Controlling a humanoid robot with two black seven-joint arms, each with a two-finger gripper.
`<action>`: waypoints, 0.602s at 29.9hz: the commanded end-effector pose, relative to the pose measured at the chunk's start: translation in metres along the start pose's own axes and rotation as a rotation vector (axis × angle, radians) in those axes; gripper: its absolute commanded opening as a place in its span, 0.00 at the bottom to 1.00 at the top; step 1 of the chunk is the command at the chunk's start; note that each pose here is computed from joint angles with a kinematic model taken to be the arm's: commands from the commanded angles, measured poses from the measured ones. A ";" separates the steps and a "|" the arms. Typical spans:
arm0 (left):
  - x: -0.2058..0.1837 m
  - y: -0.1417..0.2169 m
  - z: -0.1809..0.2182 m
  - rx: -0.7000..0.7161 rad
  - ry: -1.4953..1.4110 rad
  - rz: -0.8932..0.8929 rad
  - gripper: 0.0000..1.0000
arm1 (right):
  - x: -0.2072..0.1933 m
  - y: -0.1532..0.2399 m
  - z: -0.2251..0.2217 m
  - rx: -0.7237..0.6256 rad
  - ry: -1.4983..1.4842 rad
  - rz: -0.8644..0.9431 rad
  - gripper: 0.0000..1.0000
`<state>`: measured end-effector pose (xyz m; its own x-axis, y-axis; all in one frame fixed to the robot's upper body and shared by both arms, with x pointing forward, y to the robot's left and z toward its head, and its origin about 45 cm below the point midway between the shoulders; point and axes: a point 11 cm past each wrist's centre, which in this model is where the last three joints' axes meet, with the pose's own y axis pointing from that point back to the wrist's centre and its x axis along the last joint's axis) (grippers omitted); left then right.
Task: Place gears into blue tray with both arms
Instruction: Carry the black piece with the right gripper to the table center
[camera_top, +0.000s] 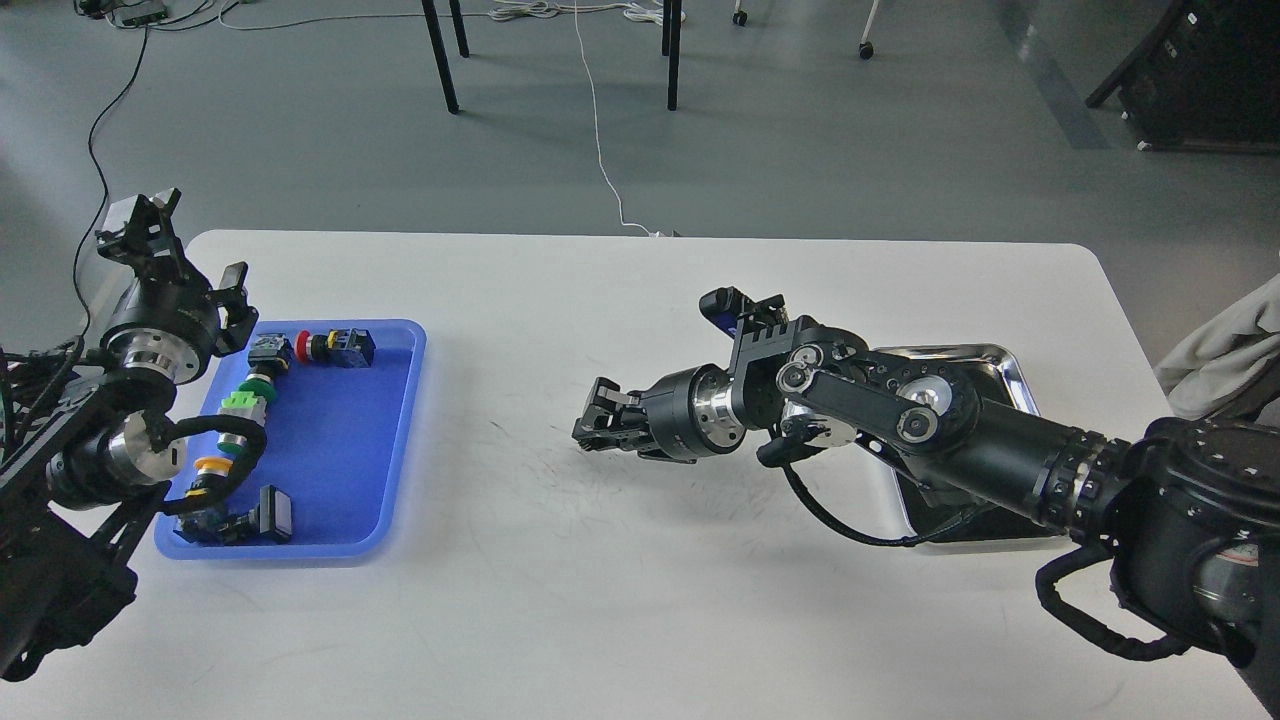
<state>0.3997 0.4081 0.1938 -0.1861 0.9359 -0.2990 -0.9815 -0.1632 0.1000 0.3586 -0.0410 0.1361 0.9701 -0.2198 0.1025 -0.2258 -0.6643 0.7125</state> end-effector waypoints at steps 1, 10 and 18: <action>0.001 0.000 0.000 0.000 0.000 0.004 0.98 | -0.009 -0.005 0.013 -0.022 0.007 0.002 0.05; 0.003 0.001 -0.001 0.004 -0.006 0.004 0.98 | -0.010 -0.010 0.027 -0.050 0.012 0.062 0.18; 0.003 0.000 0.000 0.002 -0.012 0.004 0.98 | -0.012 -0.010 0.019 -0.025 0.009 0.082 0.67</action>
<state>0.3988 0.4107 0.1927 -0.1898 0.9378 -0.2906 -0.9806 -0.1667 0.1027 0.3467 -0.0477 0.1114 0.9521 -0.2568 0.1660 -0.2939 -0.6186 0.7287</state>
